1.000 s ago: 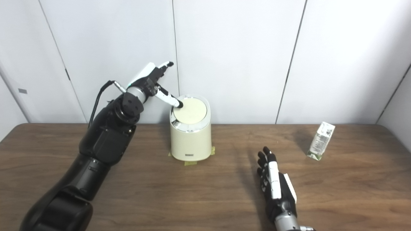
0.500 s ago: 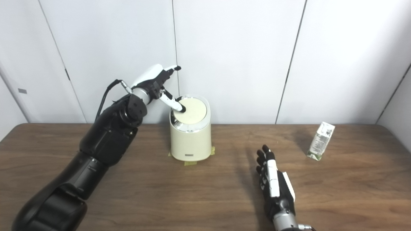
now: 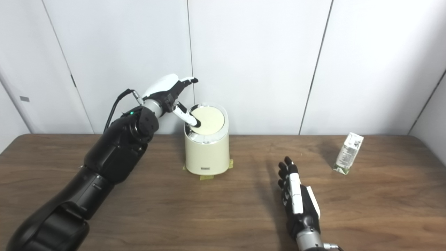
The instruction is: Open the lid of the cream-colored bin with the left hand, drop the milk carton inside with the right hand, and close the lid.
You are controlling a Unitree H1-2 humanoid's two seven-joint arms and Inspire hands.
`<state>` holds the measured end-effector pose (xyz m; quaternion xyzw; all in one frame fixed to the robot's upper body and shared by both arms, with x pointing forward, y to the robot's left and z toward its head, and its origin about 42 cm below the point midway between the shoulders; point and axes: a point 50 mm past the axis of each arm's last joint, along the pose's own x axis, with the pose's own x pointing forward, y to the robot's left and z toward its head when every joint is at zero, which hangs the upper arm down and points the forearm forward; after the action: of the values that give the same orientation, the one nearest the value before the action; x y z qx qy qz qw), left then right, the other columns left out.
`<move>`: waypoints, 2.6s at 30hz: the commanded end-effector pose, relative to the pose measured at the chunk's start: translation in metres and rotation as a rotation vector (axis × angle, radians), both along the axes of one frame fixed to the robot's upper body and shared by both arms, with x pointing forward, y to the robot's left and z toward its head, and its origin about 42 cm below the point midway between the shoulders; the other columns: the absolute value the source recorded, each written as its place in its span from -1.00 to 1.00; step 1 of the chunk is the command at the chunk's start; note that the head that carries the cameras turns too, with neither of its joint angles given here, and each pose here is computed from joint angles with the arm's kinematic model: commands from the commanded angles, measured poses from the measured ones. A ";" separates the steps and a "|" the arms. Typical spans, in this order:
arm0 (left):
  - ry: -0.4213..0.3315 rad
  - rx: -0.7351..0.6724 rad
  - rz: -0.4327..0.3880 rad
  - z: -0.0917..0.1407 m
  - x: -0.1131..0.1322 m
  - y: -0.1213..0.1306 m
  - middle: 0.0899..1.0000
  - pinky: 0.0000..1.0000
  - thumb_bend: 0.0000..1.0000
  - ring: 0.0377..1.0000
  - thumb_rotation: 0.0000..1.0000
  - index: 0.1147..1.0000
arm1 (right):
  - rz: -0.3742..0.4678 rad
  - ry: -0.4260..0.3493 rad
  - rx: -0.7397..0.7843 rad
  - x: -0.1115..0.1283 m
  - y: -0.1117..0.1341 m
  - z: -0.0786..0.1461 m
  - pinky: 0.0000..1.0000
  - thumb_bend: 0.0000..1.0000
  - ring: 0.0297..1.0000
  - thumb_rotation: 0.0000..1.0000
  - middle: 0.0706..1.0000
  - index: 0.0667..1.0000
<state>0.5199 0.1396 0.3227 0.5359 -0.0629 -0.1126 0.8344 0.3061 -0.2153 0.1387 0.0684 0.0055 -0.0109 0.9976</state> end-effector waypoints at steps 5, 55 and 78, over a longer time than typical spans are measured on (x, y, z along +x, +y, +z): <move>-0.101 0.014 -0.036 0.033 0.000 -0.006 0.95 0.59 0.83 0.91 -0.82 0.88 | 0.012 -0.116 -0.014 0.010 0.004 0.025 1.00 0.13 0.97 1.00 0.93 1.00; -0.097 0.383 -0.145 -0.006 -0.001 -0.018 0.88 0.79 0.88 0.87 -1.00 0.87 | 0.017 -0.121 -0.074 0.009 0.013 0.035 1.00 0.20 0.95 1.00 0.92 1.00; 0.084 -0.165 -0.098 0.076 -0.016 0.027 0.63 0.43 0.44 0.60 -0.67 0.64 | 0.011 -0.119 -0.077 0.009 0.009 0.036 1.00 0.22 0.95 1.00 0.92 1.00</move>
<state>0.5074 0.1600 0.3682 0.4632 -0.0242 -0.1946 0.8643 0.3068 -0.2072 0.1548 0.0310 -0.0120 -0.0113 0.9994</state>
